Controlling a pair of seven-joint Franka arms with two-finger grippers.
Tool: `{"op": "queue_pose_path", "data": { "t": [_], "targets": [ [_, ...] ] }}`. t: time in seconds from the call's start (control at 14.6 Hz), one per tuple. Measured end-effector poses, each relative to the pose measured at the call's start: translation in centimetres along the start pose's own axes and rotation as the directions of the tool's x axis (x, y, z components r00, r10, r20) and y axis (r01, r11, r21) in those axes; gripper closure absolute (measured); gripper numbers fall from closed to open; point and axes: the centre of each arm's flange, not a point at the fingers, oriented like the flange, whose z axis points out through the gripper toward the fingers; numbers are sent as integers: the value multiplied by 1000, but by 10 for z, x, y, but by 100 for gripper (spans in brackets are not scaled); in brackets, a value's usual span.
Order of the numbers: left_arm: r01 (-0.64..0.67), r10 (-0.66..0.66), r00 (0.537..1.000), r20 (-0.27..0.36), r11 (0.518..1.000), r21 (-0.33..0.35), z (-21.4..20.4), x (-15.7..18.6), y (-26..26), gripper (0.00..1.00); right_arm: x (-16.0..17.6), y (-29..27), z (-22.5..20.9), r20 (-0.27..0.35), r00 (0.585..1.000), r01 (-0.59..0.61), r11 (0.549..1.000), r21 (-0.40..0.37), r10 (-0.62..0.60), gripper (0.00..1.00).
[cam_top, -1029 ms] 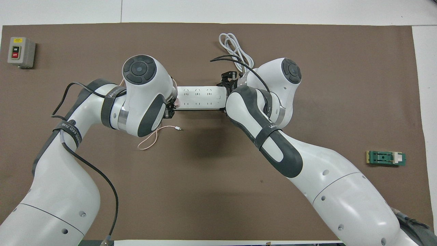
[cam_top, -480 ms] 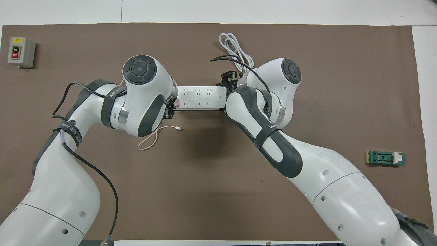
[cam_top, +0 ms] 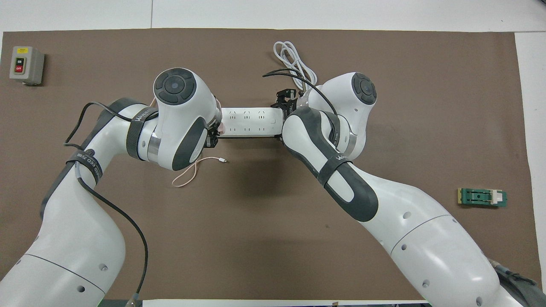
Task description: Unplug charger and place it aside
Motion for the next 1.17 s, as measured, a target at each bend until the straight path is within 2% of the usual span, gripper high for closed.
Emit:
{"op": "queue_pose_path", "data": {
  "t": [0.34, 0.82, 1.17],
  "targets": [
    [-11, 11, 1000, -11, 1000, 10, -4, -3, 1, 69, 0, 0, 0, 0, 1000, 0, 1000, 0, 0, 6],
    [-29, 29, 1000, -11, 999, 17, -42, -9, -4, 69, 0, 0, 0, 0, 1000, 0, 1000, 0, 0, 6],
    [-179, 179, 984, -11, 984, 25, -63, 0, -7, 69, 0, 0, 0, 0, 1000, 0, 1000, 0, 0, 6]
  ]
}}
